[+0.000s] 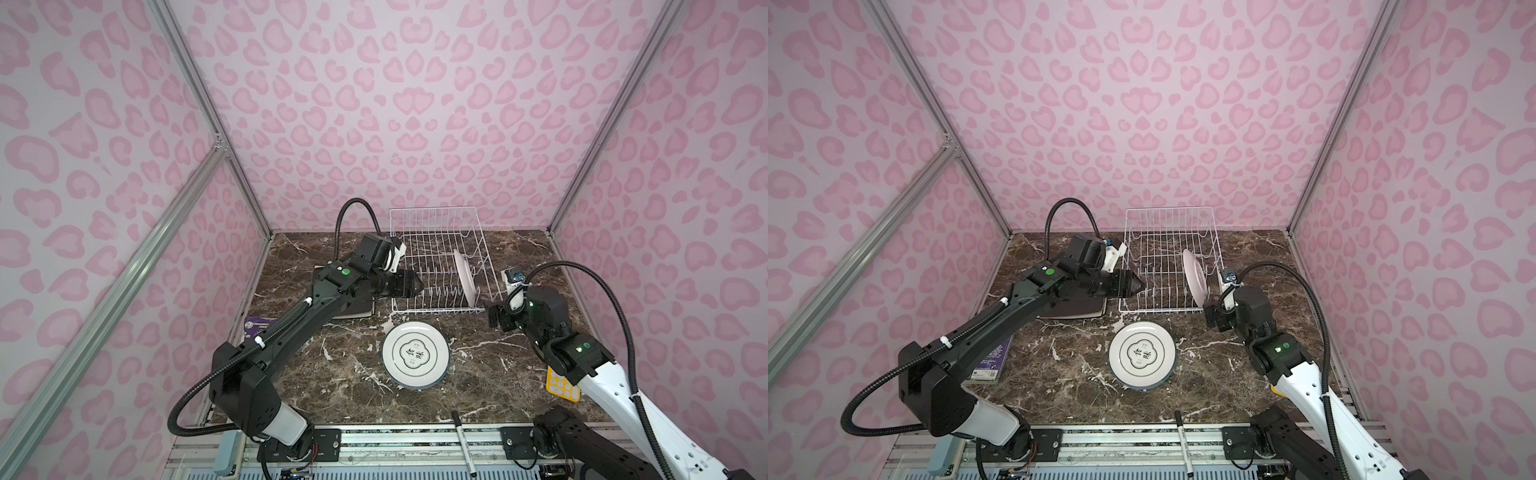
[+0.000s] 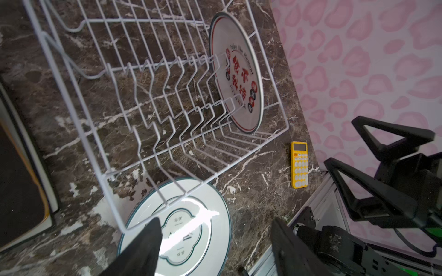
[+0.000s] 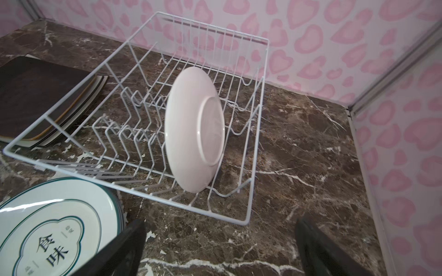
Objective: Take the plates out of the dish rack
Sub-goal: 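Open the right gripper and draw back while the left gripper reaches to the rack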
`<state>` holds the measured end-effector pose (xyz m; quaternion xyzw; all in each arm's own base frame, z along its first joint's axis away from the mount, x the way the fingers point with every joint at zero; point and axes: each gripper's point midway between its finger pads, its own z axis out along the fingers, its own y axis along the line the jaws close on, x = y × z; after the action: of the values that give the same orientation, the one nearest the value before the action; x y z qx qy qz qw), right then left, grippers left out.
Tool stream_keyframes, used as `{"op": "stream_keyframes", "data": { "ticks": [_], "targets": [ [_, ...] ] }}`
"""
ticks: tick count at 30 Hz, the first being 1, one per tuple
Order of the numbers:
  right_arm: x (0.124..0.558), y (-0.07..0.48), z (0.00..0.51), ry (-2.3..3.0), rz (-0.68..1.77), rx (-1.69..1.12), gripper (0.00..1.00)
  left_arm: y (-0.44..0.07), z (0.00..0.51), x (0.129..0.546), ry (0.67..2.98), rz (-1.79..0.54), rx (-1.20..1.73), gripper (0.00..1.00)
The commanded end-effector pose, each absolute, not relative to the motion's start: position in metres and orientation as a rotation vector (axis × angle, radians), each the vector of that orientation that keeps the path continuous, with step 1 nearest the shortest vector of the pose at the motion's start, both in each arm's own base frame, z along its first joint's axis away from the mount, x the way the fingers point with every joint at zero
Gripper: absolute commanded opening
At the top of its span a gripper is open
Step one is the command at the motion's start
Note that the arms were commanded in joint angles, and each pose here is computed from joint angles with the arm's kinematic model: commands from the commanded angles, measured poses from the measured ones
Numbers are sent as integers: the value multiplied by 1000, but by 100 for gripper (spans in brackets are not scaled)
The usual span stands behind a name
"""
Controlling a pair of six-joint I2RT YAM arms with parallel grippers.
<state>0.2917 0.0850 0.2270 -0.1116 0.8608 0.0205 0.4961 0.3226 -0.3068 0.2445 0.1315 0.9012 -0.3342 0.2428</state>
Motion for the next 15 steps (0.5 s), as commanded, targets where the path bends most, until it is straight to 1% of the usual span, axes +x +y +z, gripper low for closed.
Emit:
{"op": "stream_keyframes", "data": {
  "ticks": [1, 3, 6, 9, 15],
  "targets": [
    [290, 89, 224, 2104, 145, -225, 98, -338, 262, 343, 2370, -982, 394, 73],
    [292, 89, 225, 2099, 157, -213, 98, -359, 262, 351, 2363, -1022, 426, 73],
    [293, 87, 227, 2103, 162, -199, 98, -384, 255, 361, 2382, -1023, 461, 73],
    [293, 81, 231, 2090, 164, -159, 98, -403, 238, 370, 2426, -1038, 467, 72],
    [290, 71, 238, 2041, 180, -93, 98, -438, 214, 380, 2441, -1103, 453, 72]
  ]
}}
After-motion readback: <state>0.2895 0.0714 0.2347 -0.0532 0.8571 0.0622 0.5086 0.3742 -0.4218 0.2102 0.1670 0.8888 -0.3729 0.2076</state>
